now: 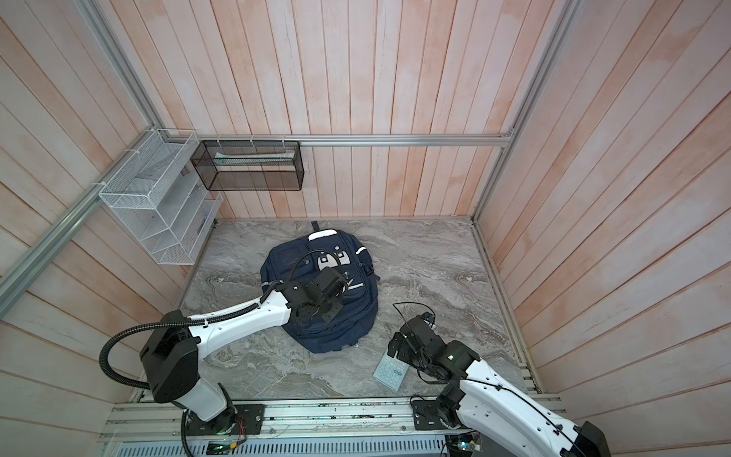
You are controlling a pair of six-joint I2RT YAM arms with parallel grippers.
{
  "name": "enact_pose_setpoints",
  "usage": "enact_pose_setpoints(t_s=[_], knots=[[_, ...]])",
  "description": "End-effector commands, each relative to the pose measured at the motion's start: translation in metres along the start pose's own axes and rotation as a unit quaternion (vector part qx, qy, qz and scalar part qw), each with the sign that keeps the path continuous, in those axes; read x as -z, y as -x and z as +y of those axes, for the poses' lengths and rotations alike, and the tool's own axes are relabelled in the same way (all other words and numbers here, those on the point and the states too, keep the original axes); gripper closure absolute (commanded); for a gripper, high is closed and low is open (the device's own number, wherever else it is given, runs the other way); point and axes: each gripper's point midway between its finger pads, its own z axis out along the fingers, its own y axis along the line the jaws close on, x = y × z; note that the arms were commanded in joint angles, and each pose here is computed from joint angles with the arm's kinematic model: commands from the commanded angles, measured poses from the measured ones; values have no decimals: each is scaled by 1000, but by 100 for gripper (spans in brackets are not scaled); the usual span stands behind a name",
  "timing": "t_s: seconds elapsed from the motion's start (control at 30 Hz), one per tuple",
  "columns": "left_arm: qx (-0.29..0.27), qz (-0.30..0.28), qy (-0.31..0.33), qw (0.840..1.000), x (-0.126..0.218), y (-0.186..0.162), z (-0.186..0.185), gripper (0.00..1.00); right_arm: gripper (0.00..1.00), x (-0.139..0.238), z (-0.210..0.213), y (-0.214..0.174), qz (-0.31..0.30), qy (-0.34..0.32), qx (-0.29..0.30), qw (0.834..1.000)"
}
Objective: Pack the student bag
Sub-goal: 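Grasp the light-blue calculator with the right gripper while left holds the bag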
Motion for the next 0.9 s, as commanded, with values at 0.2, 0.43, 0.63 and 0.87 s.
enact_pose_setpoints(t_s=[0.2, 0.43, 0.63, 0.87], knots=[[125, -72, -108, 984, 37, 57, -13, 100, 2, -28, 12, -2, 32, -31, 9, 999], [227, -116, -192, 948, 60, 87, 8, 100, 5, -42, 1, -6, 51, -126, 60, 989], [248, -105, -189, 944, 51, 83, 13, 100, 11, -46, -26, -15, 73, -204, 99, 971], [273, -103, -207, 934, 44, 80, 9, 100, 17, -54, -20, -18, 91, -179, 110, 973]])
